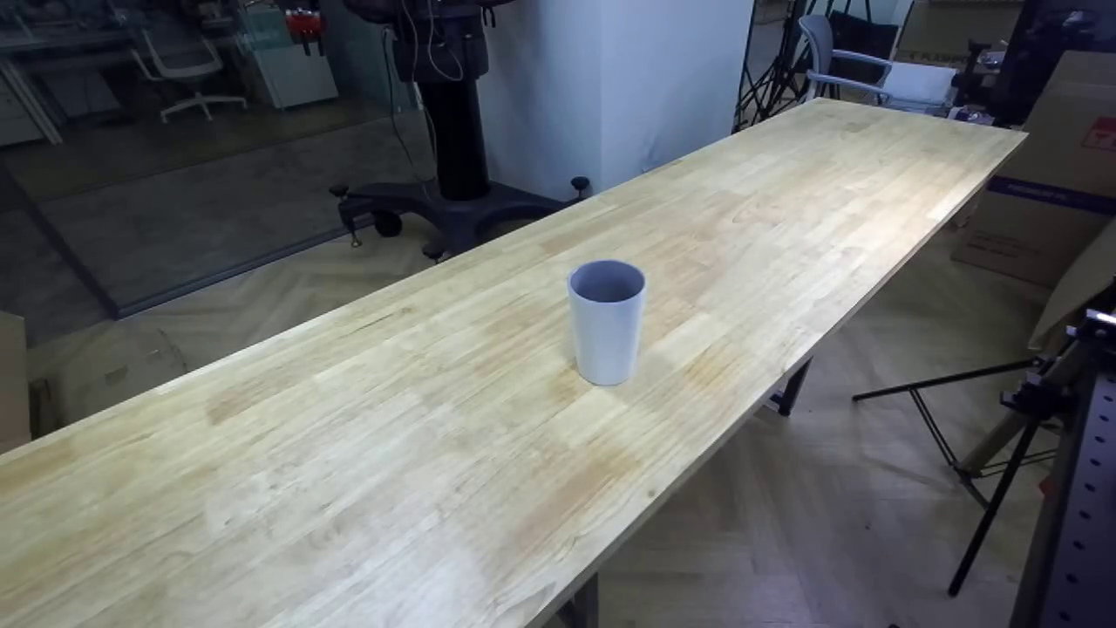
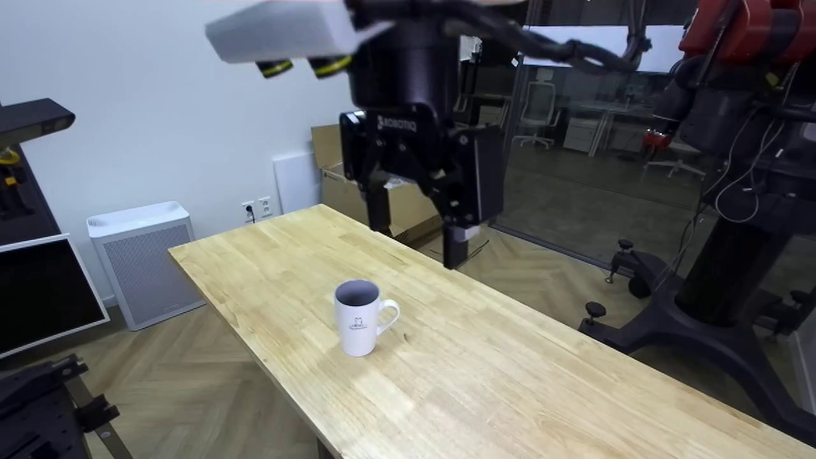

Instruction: Move the white cup a little bit to the right

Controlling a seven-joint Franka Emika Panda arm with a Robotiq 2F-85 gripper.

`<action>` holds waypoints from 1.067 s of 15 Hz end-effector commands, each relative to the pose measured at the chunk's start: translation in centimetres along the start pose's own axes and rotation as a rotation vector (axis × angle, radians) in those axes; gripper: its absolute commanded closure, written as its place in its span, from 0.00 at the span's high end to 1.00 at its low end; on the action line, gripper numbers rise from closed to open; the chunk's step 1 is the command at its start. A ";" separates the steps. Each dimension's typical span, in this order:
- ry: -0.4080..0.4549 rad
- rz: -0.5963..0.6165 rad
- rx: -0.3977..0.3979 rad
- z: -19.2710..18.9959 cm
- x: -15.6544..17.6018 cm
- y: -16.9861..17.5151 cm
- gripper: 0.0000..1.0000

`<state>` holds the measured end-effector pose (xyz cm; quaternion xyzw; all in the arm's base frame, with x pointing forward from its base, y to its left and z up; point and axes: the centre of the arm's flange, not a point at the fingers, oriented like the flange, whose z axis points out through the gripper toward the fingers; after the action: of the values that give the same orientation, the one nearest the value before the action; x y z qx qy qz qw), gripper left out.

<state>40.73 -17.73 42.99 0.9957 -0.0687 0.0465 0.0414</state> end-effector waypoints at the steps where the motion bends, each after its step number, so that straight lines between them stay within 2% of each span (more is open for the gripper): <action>1: -0.092 -0.031 -0.055 3.2 8.0 -1.7 1.00; 4: -0.170 -0.124 -0.086 6.7 11.6 -5.0 1.00; 7: -0.230 -0.226 -0.086 9.6 13.4 -8.8 1.00; 8: -0.229 -0.248 -0.073 9.5 13.2 -9.5 1.00; 9: -0.211 -0.222 -0.066 10.1 11.2 -8.8 1.00; 13: -0.222 -0.229 -0.064 10.9 11.5 -9.2 1.00; 14: -0.231 -0.240 -0.071 11.1 11.5 -9.0 1.00; 16: -0.185 -0.323 -0.130 12.0 11.8 -10.6 1.00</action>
<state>54.28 -11.20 32.30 0.9934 0.0479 -0.0731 0.0749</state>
